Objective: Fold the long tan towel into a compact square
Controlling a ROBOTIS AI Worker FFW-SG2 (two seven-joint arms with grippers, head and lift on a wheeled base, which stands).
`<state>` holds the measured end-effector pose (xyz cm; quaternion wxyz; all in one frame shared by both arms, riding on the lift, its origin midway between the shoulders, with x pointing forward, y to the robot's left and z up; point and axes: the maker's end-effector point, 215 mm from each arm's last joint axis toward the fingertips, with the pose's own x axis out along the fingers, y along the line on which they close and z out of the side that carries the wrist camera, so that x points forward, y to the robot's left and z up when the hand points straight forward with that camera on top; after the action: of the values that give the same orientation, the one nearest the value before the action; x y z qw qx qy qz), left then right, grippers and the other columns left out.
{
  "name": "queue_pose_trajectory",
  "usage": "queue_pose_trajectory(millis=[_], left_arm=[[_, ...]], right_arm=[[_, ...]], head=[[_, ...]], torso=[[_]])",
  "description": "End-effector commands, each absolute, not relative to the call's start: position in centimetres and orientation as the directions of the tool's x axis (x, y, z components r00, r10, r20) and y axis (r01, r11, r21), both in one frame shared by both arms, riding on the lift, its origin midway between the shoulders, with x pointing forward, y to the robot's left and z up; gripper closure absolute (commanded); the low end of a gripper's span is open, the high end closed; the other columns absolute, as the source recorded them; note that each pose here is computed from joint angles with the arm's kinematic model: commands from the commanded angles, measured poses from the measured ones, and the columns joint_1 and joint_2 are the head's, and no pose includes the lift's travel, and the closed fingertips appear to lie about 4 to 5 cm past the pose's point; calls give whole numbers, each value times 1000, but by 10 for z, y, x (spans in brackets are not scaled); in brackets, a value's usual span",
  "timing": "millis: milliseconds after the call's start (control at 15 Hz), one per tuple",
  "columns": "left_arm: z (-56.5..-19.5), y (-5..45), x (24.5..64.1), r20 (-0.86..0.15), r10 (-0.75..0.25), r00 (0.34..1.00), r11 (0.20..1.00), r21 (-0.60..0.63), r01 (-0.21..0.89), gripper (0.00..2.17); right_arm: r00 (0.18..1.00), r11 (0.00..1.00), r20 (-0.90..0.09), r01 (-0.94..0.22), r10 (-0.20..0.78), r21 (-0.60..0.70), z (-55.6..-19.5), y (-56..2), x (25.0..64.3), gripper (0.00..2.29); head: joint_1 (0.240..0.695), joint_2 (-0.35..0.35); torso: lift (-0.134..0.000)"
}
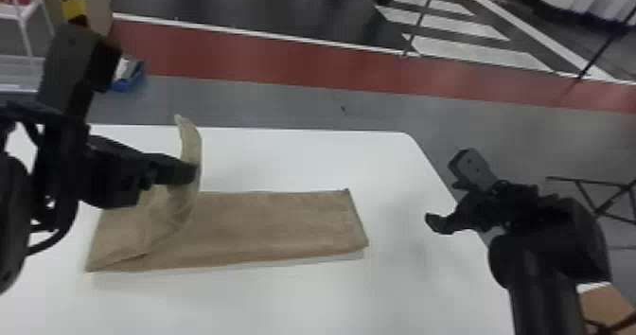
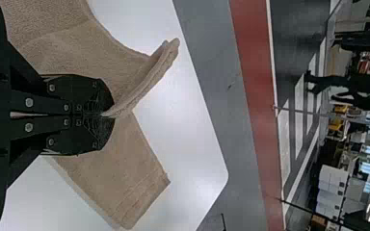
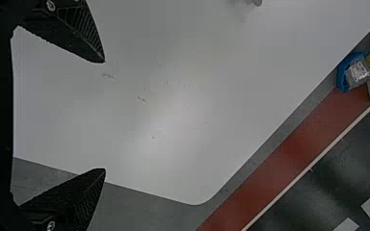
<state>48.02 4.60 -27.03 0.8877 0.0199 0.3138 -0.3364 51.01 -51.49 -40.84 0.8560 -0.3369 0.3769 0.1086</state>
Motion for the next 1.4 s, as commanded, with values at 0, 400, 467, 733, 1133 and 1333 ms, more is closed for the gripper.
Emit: queue_pose_trajectory(millis=[0,400,467,733,1133,1333], left_arm=[[-279,30,470,-587,-591,554,760,-173,627,2132],[-289,20,472,-615,-554,561,774,-132,619,2132],[-290,20,473,-619,-546,565,778,-123,616,2132],[-302,15,473,-643,-523,559,782,-103,614,2132],[-328,-18,450,-677,-533,507,750,-102,653,-2],[-330,-16,449,-679,-530,507,754,-103,649,29]], right_arm=[[693,748,-717,-439,-70,-498,-409,-520,506,73],[686,751,-724,-444,-66,-489,-415,-521,500,73],[685,752,-725,-443,-67,-488,-416,-521,499,73],[681,753,-730,-446,-65,-484,-420,-521,496,73],[679,752,-731,-447,-67,-484,-421,-523,493,73],[681,751,-729,-448,-65,-486,-421,-524,493,73]], head=[[695,-350],[695,-350],[695,-350],[695,-350],[695,-350],[695,-350]], torso=[[-125],[-125],[-125],[-125],[-125],[-125]])
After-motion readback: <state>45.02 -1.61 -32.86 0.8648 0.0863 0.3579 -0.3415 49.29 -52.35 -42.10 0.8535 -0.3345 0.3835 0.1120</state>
